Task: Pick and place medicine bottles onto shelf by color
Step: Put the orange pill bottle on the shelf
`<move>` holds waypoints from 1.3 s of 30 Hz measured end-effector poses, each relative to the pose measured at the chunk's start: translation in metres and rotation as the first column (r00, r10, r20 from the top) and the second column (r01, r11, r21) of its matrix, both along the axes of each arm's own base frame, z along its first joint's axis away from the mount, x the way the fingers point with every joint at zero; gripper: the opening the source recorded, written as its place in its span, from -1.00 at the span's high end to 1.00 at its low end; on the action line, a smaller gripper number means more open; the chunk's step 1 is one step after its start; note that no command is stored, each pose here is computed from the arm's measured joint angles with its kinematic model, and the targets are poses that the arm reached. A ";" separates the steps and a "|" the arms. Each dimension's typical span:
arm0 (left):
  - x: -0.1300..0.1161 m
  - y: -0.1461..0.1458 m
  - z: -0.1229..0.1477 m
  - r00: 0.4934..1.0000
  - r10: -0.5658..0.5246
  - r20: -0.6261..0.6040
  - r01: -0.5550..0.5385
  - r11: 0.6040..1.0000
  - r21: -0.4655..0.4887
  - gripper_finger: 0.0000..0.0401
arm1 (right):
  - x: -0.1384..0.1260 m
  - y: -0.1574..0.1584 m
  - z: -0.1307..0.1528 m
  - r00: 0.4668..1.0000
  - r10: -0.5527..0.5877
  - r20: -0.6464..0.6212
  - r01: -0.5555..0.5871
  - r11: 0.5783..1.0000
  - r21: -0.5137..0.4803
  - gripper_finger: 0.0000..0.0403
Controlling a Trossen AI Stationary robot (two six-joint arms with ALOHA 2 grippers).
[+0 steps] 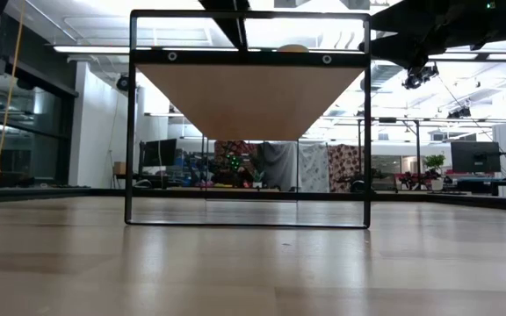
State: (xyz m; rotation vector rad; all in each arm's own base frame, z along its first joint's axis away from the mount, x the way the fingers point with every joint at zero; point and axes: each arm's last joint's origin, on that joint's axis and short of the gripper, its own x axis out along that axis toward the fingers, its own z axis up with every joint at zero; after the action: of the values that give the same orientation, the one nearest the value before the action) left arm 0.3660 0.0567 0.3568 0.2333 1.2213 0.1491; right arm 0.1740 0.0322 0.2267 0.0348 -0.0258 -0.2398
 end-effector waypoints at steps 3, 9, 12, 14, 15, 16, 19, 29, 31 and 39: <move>-0.014 -0.002 0.018 0.996 0.062 0.057 -0.062 0.998 -0.007 -0.48 | 0.000 0.000 0.000 1.000 0.000 -0.001 0.000 1.000 0.000 -0.40; -0.053 -0.011 0.063 0.931 0.167 0.325 -0.150 0.986 -0.077 -0.47 | 0.000 0.000 0.000 1.000 0.000 -0.001 0.000 1.000 -0.005 -0.40; -0.076 -0.023 0.076 0.851 0.132 0.508 -0.104 0.991 -0.084 -0.47 | 0.000 0.000 0.000 1.000 0.000 0.000 0.000 1.000 -0.004 -0.40; -0.095 -0.032 0.074 0.789 0.102 0.606 -0.065 0.994 -0.084 -0.47 | 0.000 0.000 0.000 1.000 0.000 0.000 0.000 1.000 -0.005 -0.40; -0.103 -0.036 0.070 0.756 0.085 0.650 -0.043 0.996 -0.081 -0.47 | 0.000 0.000 0.000 1.000 0.000 -0.003 0.000 1.000 -0.006 -0.40; -0.111 -0.040 0.064 0.719 0.073 0.691 -0.025 0.997 -0.080 -0.47 | 0.000 0.000 0.000 1.000 0.000 -0.005 0.000 1.000 -0.005 -0.40; -0.137 -0.049 0.035 0.626 0.050 0.778 0.017 0.997 -0.078 -0.47 | 0.000 0.000 0.000 1.000 0.001 -0.004 -0.001 1.000 -0.001 -0.40; -0.192 -0.070 -0.073 0.286 0.034 0.958 0.163 0.983 -0.084 -0.47 | 0.000 0.000 0.001 1.000 0.001 0.010 -0.001 1.000 0.003 -0.40; -0.197 -0.073 -0.088 0.244 0.046 0.969 0.173 0.981 -0.090 -0.47 | 0.000 0.000 0.001 1.000 0.001 0.009 -0.001 1.000 0.003 -0.40; -0.209 -0.074 -0.101 0.172 0.092 0.981 0.139 0.983 -0.117 -0.47 | 0.000 0.000 0.001 1.000 0.001 0.013 -0.001 1.000 0.003 -0.40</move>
State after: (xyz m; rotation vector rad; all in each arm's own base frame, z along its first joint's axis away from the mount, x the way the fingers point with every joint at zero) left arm 0.1567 -0.0173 0.2555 -0.0517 -0.1648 0.1191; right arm 0.1736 0.0322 0.2281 0.0396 -0.0379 -0.2387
